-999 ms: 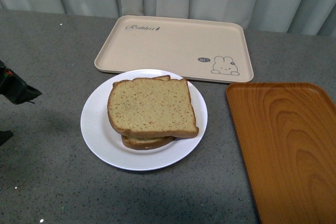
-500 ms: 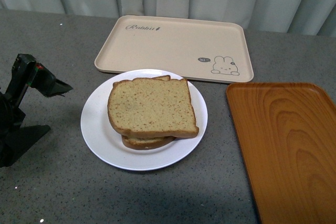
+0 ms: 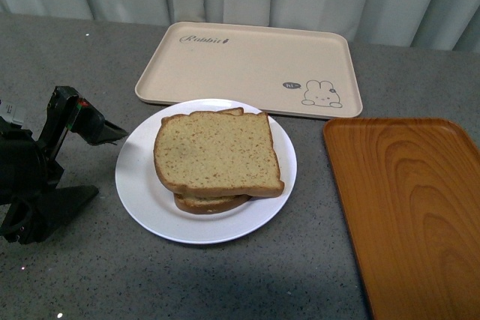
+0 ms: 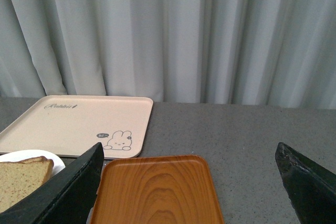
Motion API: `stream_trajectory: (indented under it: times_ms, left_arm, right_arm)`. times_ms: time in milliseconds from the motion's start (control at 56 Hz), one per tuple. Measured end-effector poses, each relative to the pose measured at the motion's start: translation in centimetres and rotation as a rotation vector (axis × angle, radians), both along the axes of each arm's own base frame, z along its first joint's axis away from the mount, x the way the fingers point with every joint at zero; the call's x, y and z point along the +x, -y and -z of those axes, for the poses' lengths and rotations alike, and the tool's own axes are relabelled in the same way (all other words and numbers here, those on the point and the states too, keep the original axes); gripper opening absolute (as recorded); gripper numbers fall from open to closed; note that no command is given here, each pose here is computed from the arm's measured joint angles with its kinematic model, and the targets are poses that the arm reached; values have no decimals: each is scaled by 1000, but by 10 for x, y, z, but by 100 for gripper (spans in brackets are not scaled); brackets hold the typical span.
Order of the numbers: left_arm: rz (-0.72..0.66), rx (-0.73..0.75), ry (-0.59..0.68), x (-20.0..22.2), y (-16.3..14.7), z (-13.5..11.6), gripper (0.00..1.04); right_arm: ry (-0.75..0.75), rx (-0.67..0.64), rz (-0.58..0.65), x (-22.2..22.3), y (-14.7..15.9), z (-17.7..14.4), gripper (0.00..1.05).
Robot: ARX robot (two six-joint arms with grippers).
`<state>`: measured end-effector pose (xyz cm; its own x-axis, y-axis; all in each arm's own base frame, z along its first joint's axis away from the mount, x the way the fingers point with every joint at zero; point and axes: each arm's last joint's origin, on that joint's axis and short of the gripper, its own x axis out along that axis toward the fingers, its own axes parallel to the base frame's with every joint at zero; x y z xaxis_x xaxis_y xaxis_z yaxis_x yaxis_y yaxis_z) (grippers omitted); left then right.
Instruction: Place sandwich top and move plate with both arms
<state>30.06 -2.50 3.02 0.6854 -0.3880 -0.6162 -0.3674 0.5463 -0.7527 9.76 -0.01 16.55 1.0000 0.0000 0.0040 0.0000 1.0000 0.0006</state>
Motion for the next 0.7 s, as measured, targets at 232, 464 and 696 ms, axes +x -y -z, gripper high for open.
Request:
stream_trajectory:
  times_ms: [232,464,696]
  left_arm:
    - [20,-9,-6,2,6,2,98]
    - [36,-11,-11,2,12,4,98]
    - [41,-7,-20,2,15,6,86]
  right_arm:
    - [0,0,0,0,0,0,96]
    - [0,0,0,0,0,0,96]
    - [0,0,0,0,0,0,96]
